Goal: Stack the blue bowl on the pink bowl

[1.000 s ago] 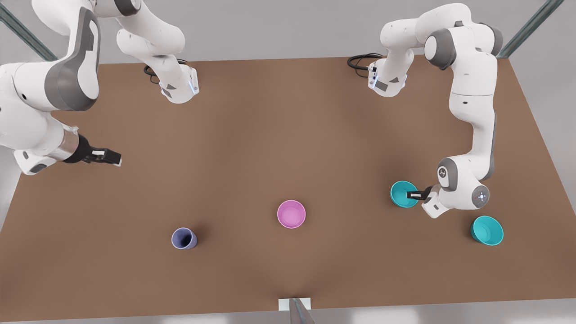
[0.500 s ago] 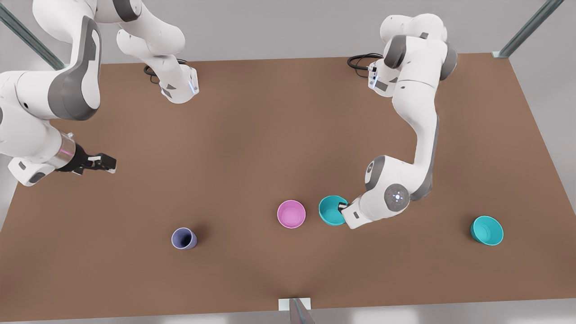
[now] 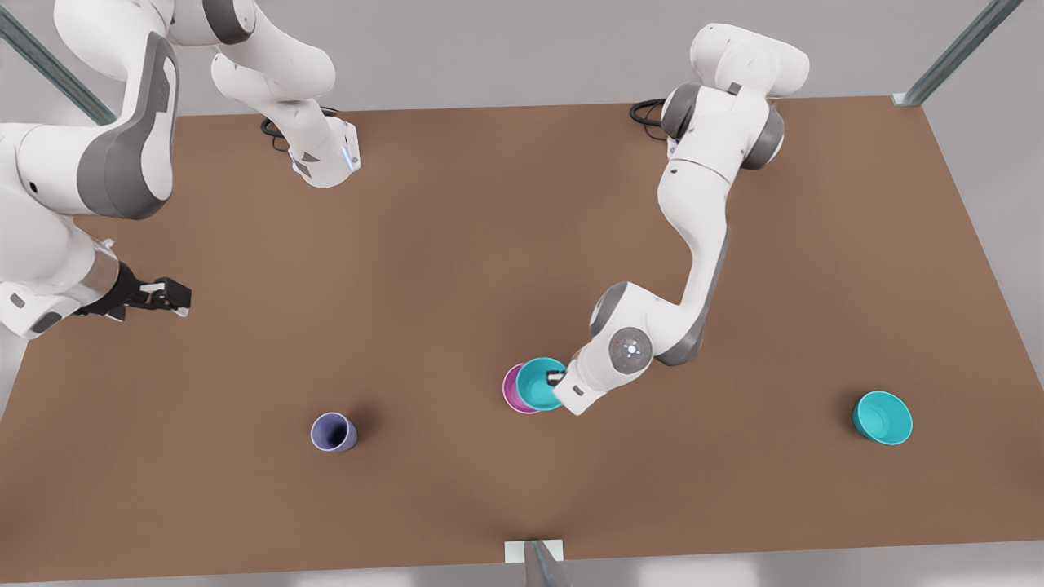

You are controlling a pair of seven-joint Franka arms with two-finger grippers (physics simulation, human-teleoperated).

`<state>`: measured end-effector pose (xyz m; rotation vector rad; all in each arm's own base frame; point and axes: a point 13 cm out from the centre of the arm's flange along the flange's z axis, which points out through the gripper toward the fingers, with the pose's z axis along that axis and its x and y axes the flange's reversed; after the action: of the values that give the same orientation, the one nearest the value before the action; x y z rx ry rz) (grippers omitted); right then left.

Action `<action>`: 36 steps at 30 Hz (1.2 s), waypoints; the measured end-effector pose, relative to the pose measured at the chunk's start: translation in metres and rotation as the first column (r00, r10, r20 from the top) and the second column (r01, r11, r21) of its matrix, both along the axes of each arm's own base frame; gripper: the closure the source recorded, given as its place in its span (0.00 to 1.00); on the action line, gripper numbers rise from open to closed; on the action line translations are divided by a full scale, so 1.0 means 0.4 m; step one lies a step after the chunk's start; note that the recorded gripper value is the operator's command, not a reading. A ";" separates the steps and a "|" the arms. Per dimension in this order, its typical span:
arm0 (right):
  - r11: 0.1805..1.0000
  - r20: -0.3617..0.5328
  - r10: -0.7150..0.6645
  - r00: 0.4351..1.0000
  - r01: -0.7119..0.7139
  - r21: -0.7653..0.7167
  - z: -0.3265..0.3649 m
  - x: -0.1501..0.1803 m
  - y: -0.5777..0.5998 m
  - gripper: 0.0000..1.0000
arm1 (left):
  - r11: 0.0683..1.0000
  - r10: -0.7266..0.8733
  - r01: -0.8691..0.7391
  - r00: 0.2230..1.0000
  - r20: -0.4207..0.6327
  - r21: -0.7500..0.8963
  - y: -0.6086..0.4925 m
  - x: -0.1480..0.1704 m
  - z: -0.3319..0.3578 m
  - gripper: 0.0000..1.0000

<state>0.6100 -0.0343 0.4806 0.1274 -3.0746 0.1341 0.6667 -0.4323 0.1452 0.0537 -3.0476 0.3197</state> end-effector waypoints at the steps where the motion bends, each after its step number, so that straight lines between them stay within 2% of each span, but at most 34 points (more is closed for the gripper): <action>1: 1.000 0.000 0.003 1.000 -0.003 0.001 -0.001 0.000 0.001 0.00 | 1.000 0.027 -0.027 1.000 -0.005 -0.003 -0.006 -0.001 -0.002 0.79; 16: 0.999 0.001 0.029 1.000 -0.029 0.013 -0.003 0.008 0.005 0.00 | 0.962 0.272 -0.273 0.957 -0.104 0.005 -0.054 -0.040 -0.025 0.79; 23: 0.999 -0.002 0.037 0.999 -0.037 0.014 -0.003 0.007 0.006 0.00 | 0.948 0.319 -0.318 0.938 -0.138 0.030 -0.078 -0.073 -0.059 0.79; 32: 0.999 -0.010 0.045 0.999 -0.045 0.017 -0.005 0.002 0.007 0.00 | 0.929 0.370 -0.368 0.917 -0.151 0.045 -0.076 -0.074 -0.076 0.79; 33: 0.999 -0.010 0.046 0.999 -0.046 0.017 -0.005 0.002 0.007 0.00 | 0.927 0.374 -0.372 0.915 -0.152 0.046 -0.077 -0.074 -0.076 0.59; 34: 0.999 -0.011 0.047 0.999 -0.047 0.017 -0.005 0.001 0.007 0.00 | 0.926 0.378 -0.376 0.913 -0.153 0.045 -0.077 -0.073 -0.076 0.00; 36: 0.999 -0.012 0.048 0.999 -0.048 0.017 -0.005 0.001 0.007 0.00 | 0.923 0.385 -0.384 0.910 -0.154 0.037 -0.076 -0.067 -0.069 0.00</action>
<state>0.6102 -0.0315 0.4785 0.2026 -3.0618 0.1097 0.6400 -0.4625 0.1175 0.6542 -2.8596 0.3115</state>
